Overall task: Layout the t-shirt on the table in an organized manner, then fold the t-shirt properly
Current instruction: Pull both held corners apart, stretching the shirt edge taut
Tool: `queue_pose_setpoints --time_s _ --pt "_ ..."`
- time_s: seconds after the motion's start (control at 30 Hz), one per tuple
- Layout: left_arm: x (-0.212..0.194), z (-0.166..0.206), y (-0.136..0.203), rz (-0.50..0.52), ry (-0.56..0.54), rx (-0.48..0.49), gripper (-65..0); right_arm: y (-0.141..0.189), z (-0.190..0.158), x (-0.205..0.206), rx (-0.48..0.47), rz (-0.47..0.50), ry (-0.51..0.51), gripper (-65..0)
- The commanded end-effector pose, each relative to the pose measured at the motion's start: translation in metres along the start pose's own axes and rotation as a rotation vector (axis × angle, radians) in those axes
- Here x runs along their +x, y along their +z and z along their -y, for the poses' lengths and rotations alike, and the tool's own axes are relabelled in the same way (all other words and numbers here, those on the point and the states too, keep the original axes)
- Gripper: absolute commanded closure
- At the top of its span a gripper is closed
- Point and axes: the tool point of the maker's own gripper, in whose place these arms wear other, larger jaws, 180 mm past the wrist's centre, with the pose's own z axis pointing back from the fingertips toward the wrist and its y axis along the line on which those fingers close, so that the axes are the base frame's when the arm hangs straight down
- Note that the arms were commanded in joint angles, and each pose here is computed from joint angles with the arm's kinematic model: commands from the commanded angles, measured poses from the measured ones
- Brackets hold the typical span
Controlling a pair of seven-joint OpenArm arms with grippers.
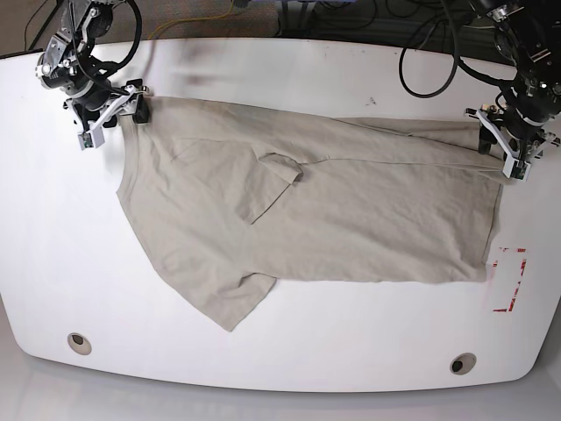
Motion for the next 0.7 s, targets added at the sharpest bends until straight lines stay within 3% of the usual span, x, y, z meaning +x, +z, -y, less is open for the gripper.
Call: queue_pose_setpoints --time_s 0.0,0.13,0.23,0.33,0.53,0.67 --pt "0.01 -0.014 0.009 0.042 0.001 0.04 -27.4 0.001 -0.001 -0.001 0.003 -0.001 0.0 -35.2" --pt "0.005 -0.028 0.013 0.042 0.035 0.076 -27.4 -0.001 -0.004 0.0 0.01 0.017 -0.007 -17.8" --pt "0.002 -0.037 0.017 0.041 0.052 0.101 -27.6 -0.001 -0.005 0.0 0.011 0.018 -0.007 -9.5" --pt "0.001 -0.042 0.019 0.041 0.059 0.113 -31.0 -0.001 -0.005 0.0 0.011 0.018 -0.007 -10.0" --pt "-0.002 -0.046 0.022 0.038 0.074 0.127 -47.4 -0.002 -0.007 0.0 0.017 0.016 -0.002 -9.5" --pt "-0.004 -0.044 0.02 0.034 0.077 0.12 -51.2 -0.004 -0.013 0.0 0.032 0.01 0.01 -9.5"
